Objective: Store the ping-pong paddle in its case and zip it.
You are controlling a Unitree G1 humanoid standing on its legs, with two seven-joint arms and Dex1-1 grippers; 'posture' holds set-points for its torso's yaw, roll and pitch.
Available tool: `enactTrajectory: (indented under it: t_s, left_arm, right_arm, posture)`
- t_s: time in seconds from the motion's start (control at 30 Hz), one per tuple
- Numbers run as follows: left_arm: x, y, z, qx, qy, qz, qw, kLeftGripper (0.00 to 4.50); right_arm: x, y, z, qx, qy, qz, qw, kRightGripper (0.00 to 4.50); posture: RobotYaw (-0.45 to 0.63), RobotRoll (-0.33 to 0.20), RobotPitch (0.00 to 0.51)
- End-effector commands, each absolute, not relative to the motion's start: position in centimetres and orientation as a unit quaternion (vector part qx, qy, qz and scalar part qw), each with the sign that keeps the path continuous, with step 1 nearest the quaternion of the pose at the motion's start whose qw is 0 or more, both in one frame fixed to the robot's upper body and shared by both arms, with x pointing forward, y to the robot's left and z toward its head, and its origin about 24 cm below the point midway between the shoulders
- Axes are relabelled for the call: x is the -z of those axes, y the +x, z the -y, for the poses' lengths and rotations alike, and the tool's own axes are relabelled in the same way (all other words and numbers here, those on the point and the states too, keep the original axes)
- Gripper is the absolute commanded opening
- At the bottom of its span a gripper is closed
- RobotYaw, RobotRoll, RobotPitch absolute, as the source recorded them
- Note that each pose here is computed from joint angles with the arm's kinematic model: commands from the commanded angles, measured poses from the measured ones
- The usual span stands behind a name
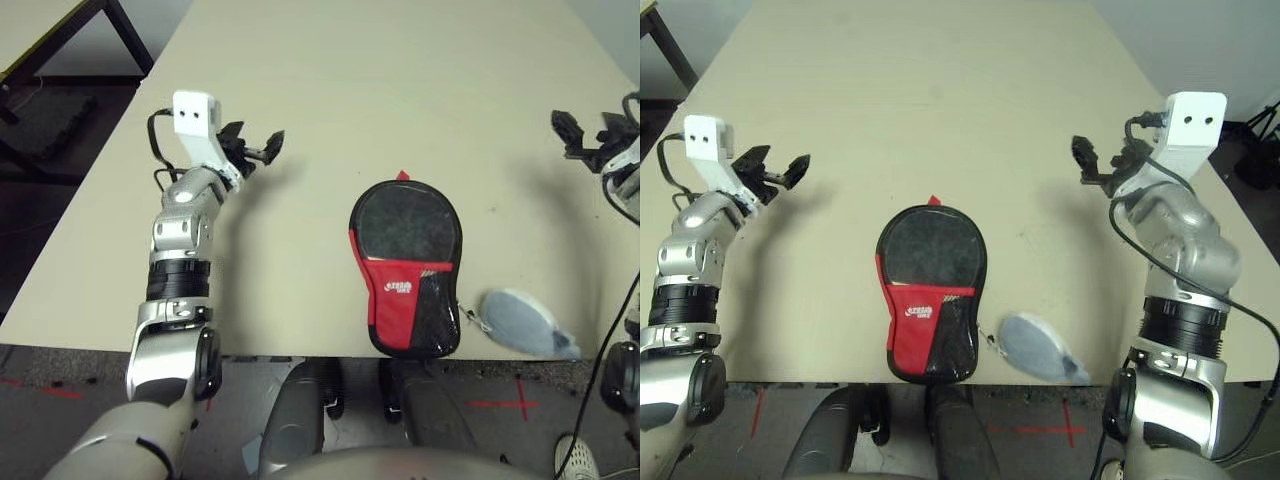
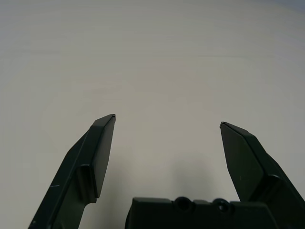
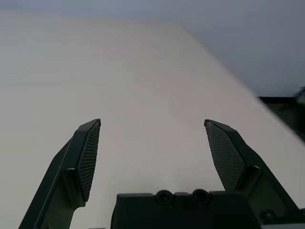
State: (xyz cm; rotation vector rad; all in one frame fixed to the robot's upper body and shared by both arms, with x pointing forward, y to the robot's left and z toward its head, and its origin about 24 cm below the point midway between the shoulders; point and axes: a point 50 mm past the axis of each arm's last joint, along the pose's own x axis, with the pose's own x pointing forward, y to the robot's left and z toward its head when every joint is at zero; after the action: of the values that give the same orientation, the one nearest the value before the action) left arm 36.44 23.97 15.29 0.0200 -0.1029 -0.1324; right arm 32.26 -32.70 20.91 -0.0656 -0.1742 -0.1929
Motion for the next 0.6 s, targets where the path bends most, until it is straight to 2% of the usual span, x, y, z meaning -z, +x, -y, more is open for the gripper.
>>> enactTrajectory:
  t_s: [0.03,0.2,0.6]
  left_arm:
    - [-13.2,36.1,-24.7,0.038,0.014,0.044,0.998,4.50]
    - [-12.2,36.0,-25.3,0.017,0.018,0.040,0.999,4.50]
    - [-10.5,36.0,-25.4,-0.007,0.019,0.028,0.999,4.50]
  right_arm:
    - [-19.1,31.8,35.1,0.161,-0.027,0.090,0.983,4.48]
    - [-18.2,32.0,36.2,0.175,-0.016,0.081,0.981,4.48]
    - [-15.2,31.8,36.9,0.150,-0.010,0.038,0.988,4.48]
  posture:
    - [-0.10,0.000,0.192]
    - [-0.11,0.000,0.207]
    - [-0.15,0.000,0.198]
